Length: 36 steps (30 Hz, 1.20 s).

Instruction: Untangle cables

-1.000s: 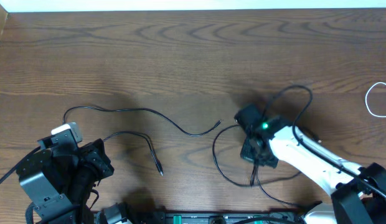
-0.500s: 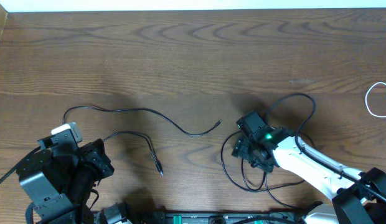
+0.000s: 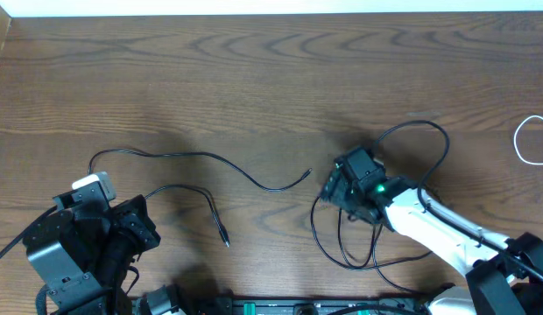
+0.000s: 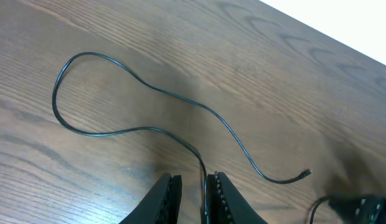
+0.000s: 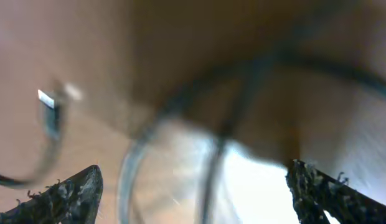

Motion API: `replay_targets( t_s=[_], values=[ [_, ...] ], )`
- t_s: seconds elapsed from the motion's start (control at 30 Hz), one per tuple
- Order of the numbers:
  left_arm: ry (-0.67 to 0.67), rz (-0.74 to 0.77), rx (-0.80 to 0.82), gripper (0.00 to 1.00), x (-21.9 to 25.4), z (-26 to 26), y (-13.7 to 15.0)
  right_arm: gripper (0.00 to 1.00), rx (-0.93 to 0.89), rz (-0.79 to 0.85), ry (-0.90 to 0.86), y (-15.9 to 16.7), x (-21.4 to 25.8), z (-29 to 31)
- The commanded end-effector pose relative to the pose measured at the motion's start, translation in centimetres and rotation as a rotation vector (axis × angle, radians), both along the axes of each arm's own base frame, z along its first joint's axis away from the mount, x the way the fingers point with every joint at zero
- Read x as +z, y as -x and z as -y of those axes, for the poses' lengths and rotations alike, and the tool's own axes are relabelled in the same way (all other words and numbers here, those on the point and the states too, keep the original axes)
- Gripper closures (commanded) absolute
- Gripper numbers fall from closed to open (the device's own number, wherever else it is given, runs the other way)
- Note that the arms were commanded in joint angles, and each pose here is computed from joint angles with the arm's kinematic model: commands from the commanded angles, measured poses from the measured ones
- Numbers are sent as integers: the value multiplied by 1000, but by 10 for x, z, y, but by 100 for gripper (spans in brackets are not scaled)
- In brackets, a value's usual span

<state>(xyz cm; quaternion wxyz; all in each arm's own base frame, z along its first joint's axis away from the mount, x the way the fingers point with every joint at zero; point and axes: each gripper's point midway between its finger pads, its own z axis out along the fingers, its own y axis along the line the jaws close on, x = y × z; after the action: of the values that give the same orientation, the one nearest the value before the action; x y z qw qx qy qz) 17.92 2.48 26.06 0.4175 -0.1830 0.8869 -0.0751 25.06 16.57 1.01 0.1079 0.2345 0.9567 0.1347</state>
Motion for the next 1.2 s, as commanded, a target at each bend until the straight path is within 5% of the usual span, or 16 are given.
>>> replay_targets(
  t_s=[0.0, 0.27, 0.47, 0.7, 1.17],
  values=[
    [0, -6, 3, 80, -2, 0, 0, 6, 20, 63, -15, -25, 14, -3],
    [0, -6, 3, 80, -2, -1, 0, 1, -242, 9, 156, -19, 61, 40],
    [-1, -6, 3, 80, -2, -1, 0, 1, -395, -113, 226, 20, 67, 67],
    [-1, -6, 3, 80, -2, -1, 0, 1, -376, -235, 337, 62, 44, 87],
    [0, -6, 3, 80, -2, 0, 0, 1, -295, -273, 330, 90, 8, 79]
  ],
)
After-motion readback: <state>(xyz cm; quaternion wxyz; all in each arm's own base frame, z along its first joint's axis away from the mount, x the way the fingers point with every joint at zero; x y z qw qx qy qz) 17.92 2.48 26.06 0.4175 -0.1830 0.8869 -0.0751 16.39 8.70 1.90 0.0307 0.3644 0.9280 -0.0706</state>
